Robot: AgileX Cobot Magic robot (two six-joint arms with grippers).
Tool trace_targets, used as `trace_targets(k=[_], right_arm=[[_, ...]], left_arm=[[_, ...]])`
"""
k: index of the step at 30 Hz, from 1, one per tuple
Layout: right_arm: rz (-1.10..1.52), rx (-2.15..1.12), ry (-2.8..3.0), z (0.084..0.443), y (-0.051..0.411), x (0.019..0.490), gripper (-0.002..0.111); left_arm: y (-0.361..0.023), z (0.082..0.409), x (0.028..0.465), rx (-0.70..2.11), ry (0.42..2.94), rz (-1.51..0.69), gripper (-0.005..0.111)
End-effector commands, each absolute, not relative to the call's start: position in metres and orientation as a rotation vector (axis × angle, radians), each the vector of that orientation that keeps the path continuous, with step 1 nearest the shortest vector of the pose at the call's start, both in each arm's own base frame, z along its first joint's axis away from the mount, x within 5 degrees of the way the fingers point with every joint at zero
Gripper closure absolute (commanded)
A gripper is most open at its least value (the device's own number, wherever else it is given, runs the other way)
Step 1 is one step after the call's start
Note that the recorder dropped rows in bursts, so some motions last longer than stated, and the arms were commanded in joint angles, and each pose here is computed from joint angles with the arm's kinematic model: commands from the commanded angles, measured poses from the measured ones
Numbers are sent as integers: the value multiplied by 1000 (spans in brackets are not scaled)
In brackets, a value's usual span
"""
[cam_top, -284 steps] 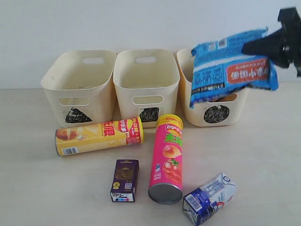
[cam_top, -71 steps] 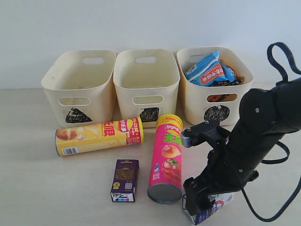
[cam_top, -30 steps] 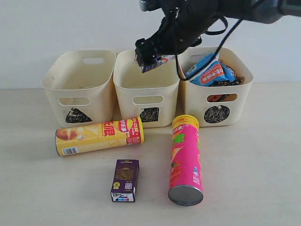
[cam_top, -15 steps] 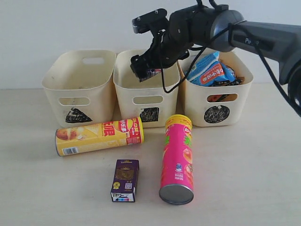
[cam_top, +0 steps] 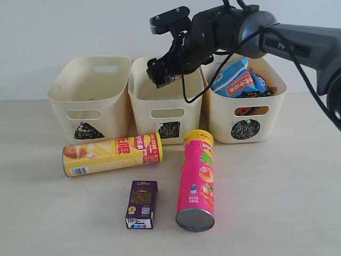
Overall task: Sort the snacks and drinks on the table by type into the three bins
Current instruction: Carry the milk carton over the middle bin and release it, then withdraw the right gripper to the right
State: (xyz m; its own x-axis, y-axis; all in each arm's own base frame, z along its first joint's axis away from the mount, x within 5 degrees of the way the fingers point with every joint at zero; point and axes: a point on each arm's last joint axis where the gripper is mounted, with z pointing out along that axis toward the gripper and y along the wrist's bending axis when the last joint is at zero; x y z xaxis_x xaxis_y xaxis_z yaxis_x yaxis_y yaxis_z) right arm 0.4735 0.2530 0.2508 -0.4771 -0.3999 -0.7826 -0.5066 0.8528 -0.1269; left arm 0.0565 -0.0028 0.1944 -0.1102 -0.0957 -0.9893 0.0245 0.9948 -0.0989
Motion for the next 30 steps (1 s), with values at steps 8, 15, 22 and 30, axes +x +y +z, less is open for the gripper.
trace_targets(k=[8,15,22,30], right_arm=[[177,-599,2094,272,251,472,3],[155,-606,2155,295,242,457,43],[140,-609,2335,324,226,428,106],[180,-597,2325,337,208,389,106]], left_arm=[[-3,197,56,-66,1663,-114,103],[-3,197,56,-66,1663,-114,103],[-3,197,56,-65,1663,-112,103],[-3,197,56,-65,1663,-112,103]])
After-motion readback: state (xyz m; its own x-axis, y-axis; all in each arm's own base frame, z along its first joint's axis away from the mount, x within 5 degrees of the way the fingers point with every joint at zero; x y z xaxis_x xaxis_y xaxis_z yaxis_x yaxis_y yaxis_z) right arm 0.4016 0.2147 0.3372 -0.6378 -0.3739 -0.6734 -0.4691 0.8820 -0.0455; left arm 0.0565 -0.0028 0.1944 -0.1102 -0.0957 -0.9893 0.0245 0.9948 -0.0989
